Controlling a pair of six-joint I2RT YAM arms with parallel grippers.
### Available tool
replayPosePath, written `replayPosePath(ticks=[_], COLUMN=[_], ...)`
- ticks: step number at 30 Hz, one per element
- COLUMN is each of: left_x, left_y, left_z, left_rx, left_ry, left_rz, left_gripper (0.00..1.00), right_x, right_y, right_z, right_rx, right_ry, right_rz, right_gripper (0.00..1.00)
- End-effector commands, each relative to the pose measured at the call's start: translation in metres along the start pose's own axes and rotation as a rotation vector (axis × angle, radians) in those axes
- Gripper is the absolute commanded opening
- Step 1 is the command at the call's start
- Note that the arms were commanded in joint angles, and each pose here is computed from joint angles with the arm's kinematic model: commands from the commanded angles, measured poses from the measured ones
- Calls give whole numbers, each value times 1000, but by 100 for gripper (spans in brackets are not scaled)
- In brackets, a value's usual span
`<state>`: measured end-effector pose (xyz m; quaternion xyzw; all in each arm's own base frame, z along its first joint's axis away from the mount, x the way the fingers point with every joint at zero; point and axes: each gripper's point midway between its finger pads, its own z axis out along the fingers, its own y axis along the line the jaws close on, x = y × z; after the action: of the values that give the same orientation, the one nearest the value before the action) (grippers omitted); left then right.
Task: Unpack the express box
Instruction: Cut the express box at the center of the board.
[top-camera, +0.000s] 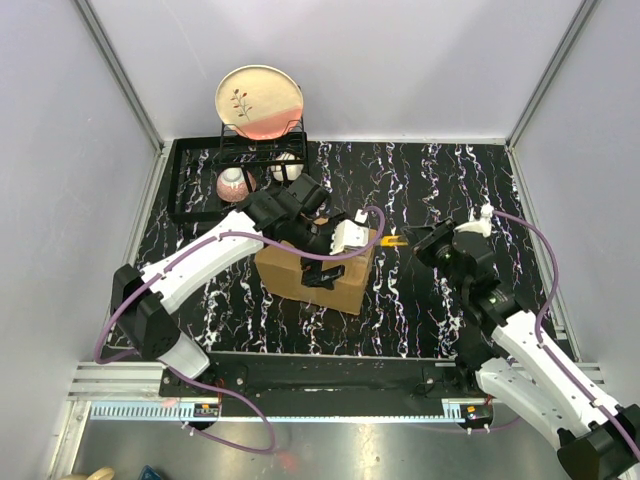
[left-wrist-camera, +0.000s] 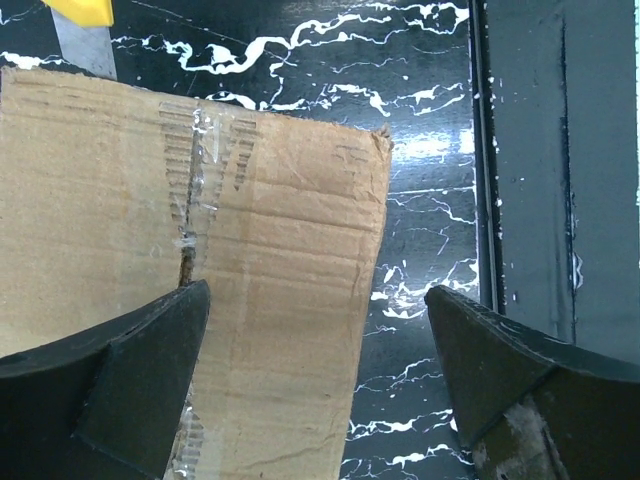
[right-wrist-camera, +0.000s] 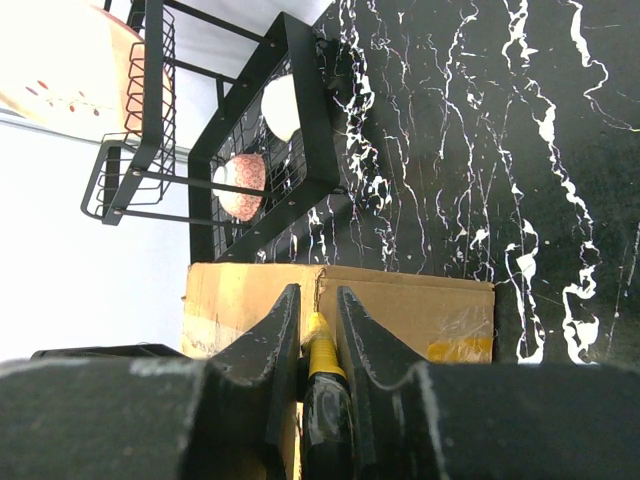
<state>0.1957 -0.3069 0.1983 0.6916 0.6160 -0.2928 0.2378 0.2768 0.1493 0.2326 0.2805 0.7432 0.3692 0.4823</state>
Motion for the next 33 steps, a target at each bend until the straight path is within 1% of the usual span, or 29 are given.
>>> replayPosePath(ticks=[1, 11, 20, 24, 28, 33], left_x=[-8, -3, -3, -6, -4, -5], left_y=[9, 14, 17, 23, 38, 38], left_z=[-3, 6, 9, 10, 12, 24], left_rx=[-65, -95, -139, -179, -280, -302], left_ry=[-27, -11, 11, 16, 60, 95], left_rz=[29, -5, -16, -33, -70, -121], left_gripper=[99, 99, 99, 99, 99, 99], right_x=[3, 13, 16, 17, 22, 28], right_y=[12, -2, -2, -1, -3, -3], right_z=[3, 2, 2, 1, 1, 0], right_rx=[-54, -39, -55, -60, -67, -79], right_ry=[14, 33, 37, 45, 63, 84], right_rz=[24, 54, 73, 77, 93, 104], right_gripper=[0, 0, 0, 0, 0, 0])
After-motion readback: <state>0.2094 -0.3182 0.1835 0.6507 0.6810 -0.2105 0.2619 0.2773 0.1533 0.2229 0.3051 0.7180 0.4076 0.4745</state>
